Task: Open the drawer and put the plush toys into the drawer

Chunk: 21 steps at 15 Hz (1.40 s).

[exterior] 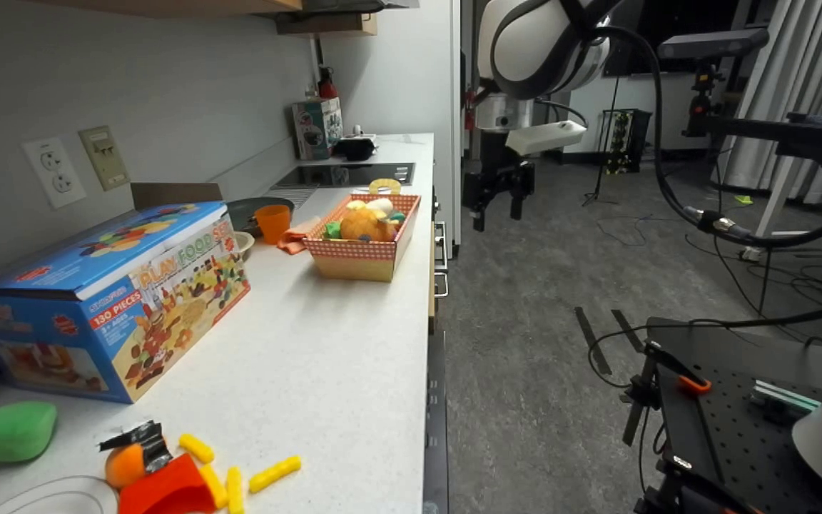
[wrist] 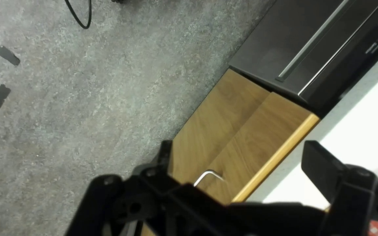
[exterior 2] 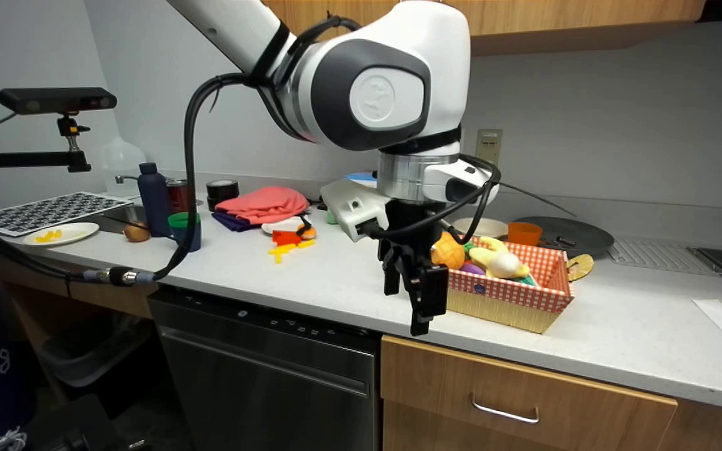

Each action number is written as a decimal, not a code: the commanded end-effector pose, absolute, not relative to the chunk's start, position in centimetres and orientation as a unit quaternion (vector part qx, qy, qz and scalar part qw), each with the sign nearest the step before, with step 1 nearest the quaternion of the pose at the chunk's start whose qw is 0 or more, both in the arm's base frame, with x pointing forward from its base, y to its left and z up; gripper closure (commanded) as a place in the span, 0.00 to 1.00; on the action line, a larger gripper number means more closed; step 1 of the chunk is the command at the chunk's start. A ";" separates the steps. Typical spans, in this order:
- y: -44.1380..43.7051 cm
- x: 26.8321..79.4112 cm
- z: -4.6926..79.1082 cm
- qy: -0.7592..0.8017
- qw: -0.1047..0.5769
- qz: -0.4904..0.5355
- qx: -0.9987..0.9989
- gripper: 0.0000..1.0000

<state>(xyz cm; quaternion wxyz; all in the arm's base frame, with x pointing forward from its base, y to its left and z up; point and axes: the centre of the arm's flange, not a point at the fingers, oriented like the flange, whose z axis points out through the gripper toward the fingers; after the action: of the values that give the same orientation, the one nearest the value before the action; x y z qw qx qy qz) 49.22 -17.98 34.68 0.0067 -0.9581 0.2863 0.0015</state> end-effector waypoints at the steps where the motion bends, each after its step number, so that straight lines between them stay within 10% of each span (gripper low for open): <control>1: -18.0 49.2 34.4 0.289 0.006 0.003 -0.957 0.00; 21: -32.1 49.0 18.9 0.459 0.091 -0.021 -0.884 0.00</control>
<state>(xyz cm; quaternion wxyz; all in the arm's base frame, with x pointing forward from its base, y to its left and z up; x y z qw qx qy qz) 46.19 -29.39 20.90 0.0700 -0.8909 0.4487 -0.0034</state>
